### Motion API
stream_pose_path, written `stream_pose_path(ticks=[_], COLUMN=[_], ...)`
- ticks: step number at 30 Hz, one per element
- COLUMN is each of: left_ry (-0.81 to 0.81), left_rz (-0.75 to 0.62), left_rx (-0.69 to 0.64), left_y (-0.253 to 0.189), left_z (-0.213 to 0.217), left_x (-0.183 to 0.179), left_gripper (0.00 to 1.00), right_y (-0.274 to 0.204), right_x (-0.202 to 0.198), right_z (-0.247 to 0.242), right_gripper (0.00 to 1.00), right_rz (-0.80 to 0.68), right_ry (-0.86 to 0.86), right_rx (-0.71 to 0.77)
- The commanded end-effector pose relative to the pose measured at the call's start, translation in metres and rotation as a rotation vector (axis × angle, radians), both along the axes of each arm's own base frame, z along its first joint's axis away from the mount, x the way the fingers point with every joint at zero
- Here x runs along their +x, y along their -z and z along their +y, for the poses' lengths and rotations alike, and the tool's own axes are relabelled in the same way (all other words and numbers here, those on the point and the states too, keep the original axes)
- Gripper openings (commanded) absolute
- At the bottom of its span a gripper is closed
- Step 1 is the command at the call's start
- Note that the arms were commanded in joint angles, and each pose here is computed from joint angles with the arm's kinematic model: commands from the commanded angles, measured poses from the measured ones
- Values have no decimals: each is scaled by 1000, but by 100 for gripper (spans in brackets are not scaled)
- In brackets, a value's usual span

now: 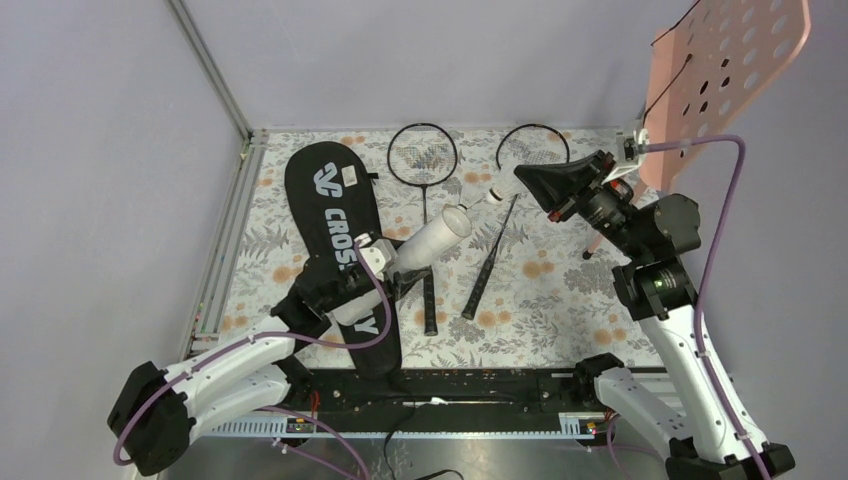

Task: Pack up the badminton gear

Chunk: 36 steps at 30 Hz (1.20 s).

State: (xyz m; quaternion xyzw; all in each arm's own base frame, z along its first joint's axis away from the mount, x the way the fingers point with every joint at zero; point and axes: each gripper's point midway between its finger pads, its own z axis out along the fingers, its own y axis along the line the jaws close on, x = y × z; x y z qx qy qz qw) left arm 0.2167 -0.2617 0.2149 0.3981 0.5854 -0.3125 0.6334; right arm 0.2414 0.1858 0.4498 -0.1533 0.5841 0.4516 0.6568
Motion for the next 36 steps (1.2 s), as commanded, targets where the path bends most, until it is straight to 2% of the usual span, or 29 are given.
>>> stream_pose_path(ticks=[1, 11, 17, 21, 24, 29, 36], left_ry=[45, 58, 39, 75, 117, 189, 183], left_rz=[-83, -90, -93, -116, -137, -166, -181], left_rx=[-121, -160, -204, -207, -187, -122, -117], left_y=[-54, -66, -73, -72, -70, -61, -62], left_z=[-12, -14, -12, -13, -16, -20, -18], left_x=[-1, -2, 0, -7, -14, -25, -25], left_gripper=[62, 62, 62, 62, 62, 62, 62], right_y=[5, 30, 55, 72, 85, 96, 117], right_x=[-6, -9, -22, -20, -20, -22, -34], right_z=[25, 61, 78, 78, 83, 92, 98], right_gripper=[0, 0, 0, 0, 0, 0, 0], right_rz=[17, 66, 157, 246, 333, 393, 463], right_ry=[-115, -183, -257, -233, -238, -252, -270], right_rx=[31, -22, -24, -23, -60, -132, -301])
